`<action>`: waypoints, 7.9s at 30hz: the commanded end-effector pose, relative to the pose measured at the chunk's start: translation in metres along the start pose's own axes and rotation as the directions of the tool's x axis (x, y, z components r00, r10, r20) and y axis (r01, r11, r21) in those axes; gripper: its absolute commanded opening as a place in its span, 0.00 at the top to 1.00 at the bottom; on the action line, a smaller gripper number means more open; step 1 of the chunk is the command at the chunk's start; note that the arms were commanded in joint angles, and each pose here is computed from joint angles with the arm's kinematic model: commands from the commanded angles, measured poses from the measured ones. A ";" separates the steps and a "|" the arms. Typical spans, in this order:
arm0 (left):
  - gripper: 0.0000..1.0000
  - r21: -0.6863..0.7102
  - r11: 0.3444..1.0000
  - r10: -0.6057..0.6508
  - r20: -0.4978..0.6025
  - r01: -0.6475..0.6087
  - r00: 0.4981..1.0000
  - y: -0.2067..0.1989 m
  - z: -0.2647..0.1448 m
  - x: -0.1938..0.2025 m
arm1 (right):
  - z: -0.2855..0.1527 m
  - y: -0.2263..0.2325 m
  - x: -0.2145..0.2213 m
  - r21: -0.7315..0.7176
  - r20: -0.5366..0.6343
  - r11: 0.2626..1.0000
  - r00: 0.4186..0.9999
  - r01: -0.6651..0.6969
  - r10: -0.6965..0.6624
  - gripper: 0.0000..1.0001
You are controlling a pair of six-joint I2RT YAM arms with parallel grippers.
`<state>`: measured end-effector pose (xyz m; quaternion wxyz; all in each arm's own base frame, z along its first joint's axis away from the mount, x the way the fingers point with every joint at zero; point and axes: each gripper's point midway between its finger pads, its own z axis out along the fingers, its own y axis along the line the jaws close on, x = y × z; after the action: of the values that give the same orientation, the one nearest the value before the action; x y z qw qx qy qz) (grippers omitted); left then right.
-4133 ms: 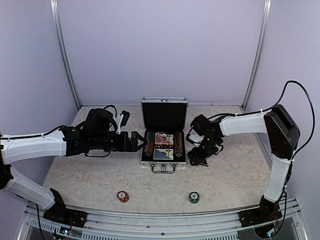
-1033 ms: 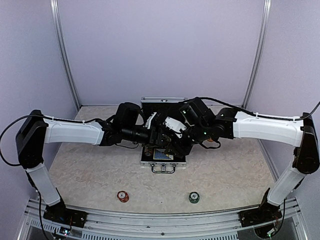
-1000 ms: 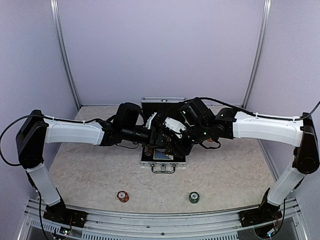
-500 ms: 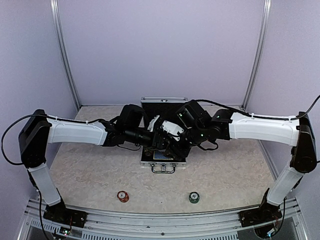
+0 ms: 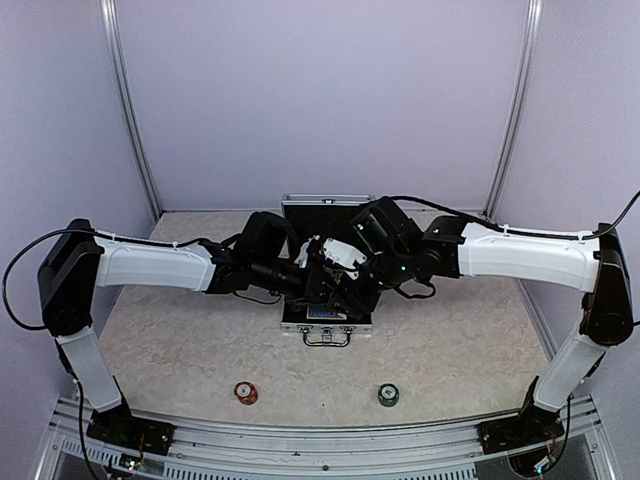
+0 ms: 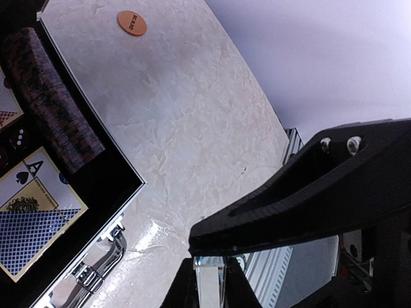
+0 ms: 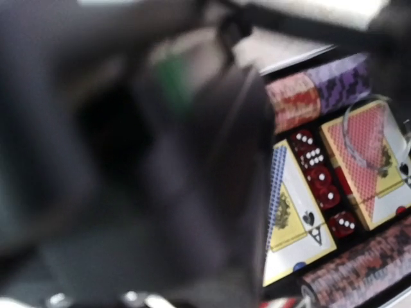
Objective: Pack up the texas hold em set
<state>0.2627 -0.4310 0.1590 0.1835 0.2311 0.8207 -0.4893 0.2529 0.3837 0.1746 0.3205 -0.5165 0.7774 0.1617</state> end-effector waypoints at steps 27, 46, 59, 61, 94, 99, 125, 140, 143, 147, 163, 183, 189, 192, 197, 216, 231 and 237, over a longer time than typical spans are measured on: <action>1.00 0.142 0.953 0.244 0.152 -0.266 0.958 -0.081 -0.078 -0.009 | -0.097 0.010 -0.026 -0.451 0.311 0.887 0.913 -0.102 0.263 0.08; 1.00 0.214 0.922 0.297 0.147 -0.323 0.944 -0.107 -0.087 0.002 | -0.085 0.031 -0.042 -0.646 0.292 0.763 0.920 -0.012 0.261 0.24; 1.00 0.167 0.935 0.289 0.156 -0.313 0.945 -0.097 -0.087 0.000 | -0.086 0.031 -0.037 -0.664 0.284 0.748 0.920 -0.014 0.269 0.43; 1.00 0.169 0.935 0.288 0.158 -0.313 0.945 -0.098 -0.087 0.000 | -0.087 0.031 -0.037 -0.665 0.285 0.746 0.920 -0.014 0.271 0.45; 1.00 0.169 0.934 0.286 0.173 -0.315 0.942 -0.097 -0.090 -0.004 | -0.078 0.034 -0.026 -0.733 0.260 0.680 0.917 -0.017 0.303 0.99; 0.84 0.150 0.939 0.280 0.180 -0.308 0.943 -0.094 -0.091 -0.005 | -0.081 0.035 -0.026 -0.736 0.269 0.677 0.914 -0.007 0.303 1.00; 0.01 -0.058 0.978 0.207 0.373 -0.200 0.904 -0.053 -0.180 -0.027 | -0.188 -0.069 -0.052 -0.321 0.582 0.944 0.772 -0.071 0.256 1.00; 0.01 -0.095 0.982 0.189 0.391 -0.165 0.901 -0.042 -0.188 -0.029 | -0.181 -0.256 -0.050 0.058 0.583 0.867 0.722 -0.495 0.372 1.00; 0.01 -0.123 0.983 0.175 0.377 -0.139 0.909 -0.034 -0.189 -0.025 | -0.157 -0.295 -0.044 0.129 0.561 0.841 0.738 -0.526 0.376 1.00; 0.01 -0.166 0.980 0.169 0.380 -0.112 0.909 -0.025 -0.195 -0.024 | -0.123 -0.351 -0.043 0.225 0.545 0.805 0.756 -0.549 0.363 1.00; 0.01 -0.346 0.938 0.141 0.428 0.018 0.893 0.003 -0.227 -0.039 | 0.043 -0.477 0.009 0.442 0.469 0.769 0.850 -0.462 0.241 1.00; 0.01 -0.378 0.922 0.095 0.439 0.087 0.894 0.014 -0.230 -0.040 | 0.116 -0.483 0.061 0.611 0.281 0.752 0.956 -0.247 0.085 1.00; 0.01 -0.377 0.922 0.096 0.445 0.089 0.890 0.011 -0.235 -0.039 | 0.129 -0.470 0.051 0.619 0.242 0.767 0.970 -0.168 0.017 1.00; 0.01 -0.380 0.920 0.098 0.449 0.091 0.888 0.010 -0.237 -0.038 | 0.138 -0.461 0.047 0.614 0.215 0.781 0.976 -0.112 -0.029 1.00; 0.01 -0.389 0.917 0.105 0.455 0.091 0.884 0.007 -0.243 -0.035 | 0.148 -0.451 0.041 0.614 0.182 0.788 0.979 -0.043 -0.088 1.00; 0.01 -0.402 0.912 0.126 0.471 0.085 0.873 0.002 -0.256 -0.034 | 0.151 -0.407 0.071 0.476 0.021 0.875 0.994 0.086 -0.109 1.00; 0.01 -0.390 0.918 0.135 0.474 0.070 0.870 -0.001 -0.257 -0.034 | 0.118 -0.379 0.088 0.421 -0.047 0.904 0.997 0.075 -0.061 1.00; 0.01 -0.375 0.926 0.148 0.479 0.049 0.865 -0.006 -0.258 -0.035 | 0.109 -0.351 0.109 0.349 -0.087 0.936 0.996 0.047 -0.017 1.00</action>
<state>0.2699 -0.2123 0.2819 0.4209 0.0680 0.8344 -0.3494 0.6154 0.2371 0.0675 0.4410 -0.4599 0.7700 -0.0341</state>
